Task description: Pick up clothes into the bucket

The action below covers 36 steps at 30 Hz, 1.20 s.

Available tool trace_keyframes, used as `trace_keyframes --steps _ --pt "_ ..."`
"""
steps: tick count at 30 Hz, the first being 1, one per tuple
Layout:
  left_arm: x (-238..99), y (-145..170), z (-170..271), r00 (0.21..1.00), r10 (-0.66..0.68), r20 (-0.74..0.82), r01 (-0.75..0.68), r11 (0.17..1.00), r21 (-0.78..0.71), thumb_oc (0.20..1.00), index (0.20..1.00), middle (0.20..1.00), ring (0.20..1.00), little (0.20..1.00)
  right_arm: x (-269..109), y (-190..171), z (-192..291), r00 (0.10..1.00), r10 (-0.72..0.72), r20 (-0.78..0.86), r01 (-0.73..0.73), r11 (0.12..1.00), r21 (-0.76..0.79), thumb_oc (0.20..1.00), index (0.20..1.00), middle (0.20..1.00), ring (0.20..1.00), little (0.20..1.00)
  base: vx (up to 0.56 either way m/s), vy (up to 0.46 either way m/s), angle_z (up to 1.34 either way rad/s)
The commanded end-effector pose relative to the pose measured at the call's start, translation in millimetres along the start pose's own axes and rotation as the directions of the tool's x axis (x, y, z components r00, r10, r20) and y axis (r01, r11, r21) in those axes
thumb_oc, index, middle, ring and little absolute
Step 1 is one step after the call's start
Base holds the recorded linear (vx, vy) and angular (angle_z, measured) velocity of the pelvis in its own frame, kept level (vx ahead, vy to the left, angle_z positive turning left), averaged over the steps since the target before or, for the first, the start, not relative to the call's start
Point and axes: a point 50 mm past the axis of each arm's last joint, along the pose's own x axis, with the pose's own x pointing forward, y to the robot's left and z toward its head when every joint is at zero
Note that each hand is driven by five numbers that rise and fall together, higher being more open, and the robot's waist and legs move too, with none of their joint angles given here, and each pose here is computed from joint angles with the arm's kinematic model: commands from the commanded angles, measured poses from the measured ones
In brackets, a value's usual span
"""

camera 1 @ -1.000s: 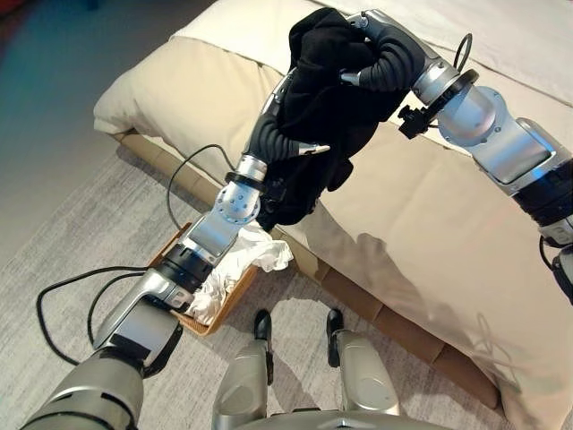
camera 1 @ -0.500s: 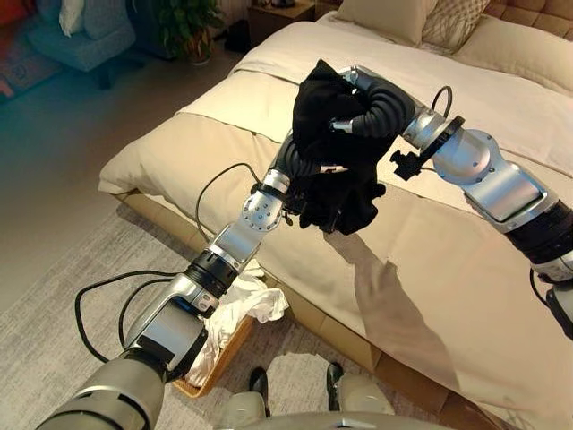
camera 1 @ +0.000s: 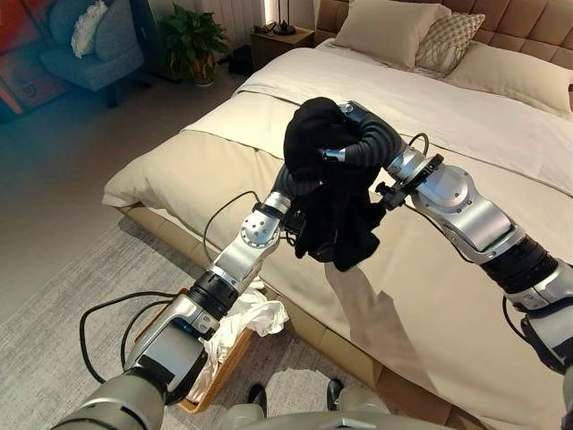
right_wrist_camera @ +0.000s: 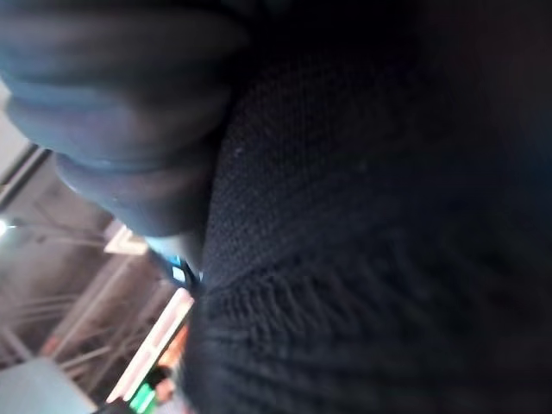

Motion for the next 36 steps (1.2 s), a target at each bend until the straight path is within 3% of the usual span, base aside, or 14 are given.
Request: trace_keyframes --steps 1,4,6,9,13,14,20,24,29,30,36 --pt "6.5 -3.9 9.4 0.998 -0.021 0.054 0.021 1.0 0.005 0.2 0.2 0.2 0.2 0.2 3.0 0.0 39.4 0.959 -0.094 0.266 0.065 0.991 0.116 1.0 1.0 1.0 1.0 1.0 0.0 0.0 0.0" --pt "-11.7 18.9 -7.3 0.999 0.049 0.002 -0.05 0.998 0.047 0.2 0.2 0.2 0.2 0.2 -8.8 -7.6 28.6 0.962 -0.151 0.227 0.121 0.983 0.141 1.0 1.0 1.0 1.0 1.0 0.0 0.0 0.0" --pt "-3.2 17.0 -6.3 0.999 0.05 0.0 -0.05 0.994 0.098 0.2 0.2 0.2 0.2 0.2 -13.4 -0.6 19.8 0.965 -0.169 0.2 0.133 0.975 0.18 1.0 1.0 1.0 1.0 1.0 -0.01 0.007 -0.06" --pt "-27.9 63.7 -0.8 0.991 0.136 0.022 -0.137 0.954 0.267 0.2 0.2 0.2 0.2 0.2 -42.1 -10.9 1.9 0.962 -0.251 0.11 0.229 0.956 0.184 1.0 1.0 1.0 1.0 1.0 0.0 0.007 -0.07" --pt "-63.8 108.1 -10.6 0.961 0.277 -0.016 -0.247 0.879 0.407 0.2 0.2 0.2 0.2 0.2 -70.8 -9.0 -23.7 0.948 -0.317 -0.016 0.313 0.924 0.219 1.0 1.0 1.0 1.0 1.0 0.02 -0.004 -0.08" --pt "-87.5 132.9 -14.9 0.932 0.36 -0.042 -0.3 0.831 0.468 0.2 0.2 0.2 0.2 0.2 -93.2 -8.0 -38.9 0.932 -0.346 -0.112 0.363 0.907 0.213 1.0 1.0 1.0 1.0 1.0 0.02 0.0 -0.06" --pt "-134.2 181.8 -9.2 0.851 0.523 -0.046 -0.395 0.695 0.6 0.2 0.2 0.2 0.2 0.2 -143.3 7.1 -73.4 0.855 -0.399 -0.33 0.478 0.854 0.206 1.0 1.0 1.0 1.0 1.0 0.0 0.011 -0.09" --pt "-162.2 203.4 2.7 0.779 0.628 0.005 -0.492 0.605 0.627 0.2 0.2 0.2 0.2 0.2 -191.3 36.4 -110.4 0.714 -0.417 -0.562 0.58 0.802 0.143 1.0 1.0 1.0 1.0 1.0 -0.01 0.014 -0.01" --pt "-183.4 222.6 22.4 0.718 0.691 0.083 -0.559 0.502 0.66 0.2 0.2 0.2 0.2 0.2 -257.1 85.8 -152.3 0.43 -0.363 -0.826 0.659 0.752 0.012 1.0 1.0 1.0 1.0 1.0 -0.05 0.034 0.02" --pt "-185.2 223.7 27.3 0.716 0.691 0.102 -0.566 0.488 0.664 0.2 0.2 0.2 0.2 0.2 -269.8 94.8 -159.8 0.357 -0.354 -0.864 0.662 0.749 -0.034 1.0 1.0 1.0 1.0 1.0 -0.12 0.029 0.06" --pt "-189.3 228.7 28.1 0.683 0.72 0.127 -0.601 0.453 0.659 0.2 0.2 0.2 0.2 0.2 -302.4 128.4 -176.7 0.154 -0.283 -0.947 0.677 0.728 -0.107 1.0 1.0 1.0 1.0 1.0 -0.08 0.043 0.13"
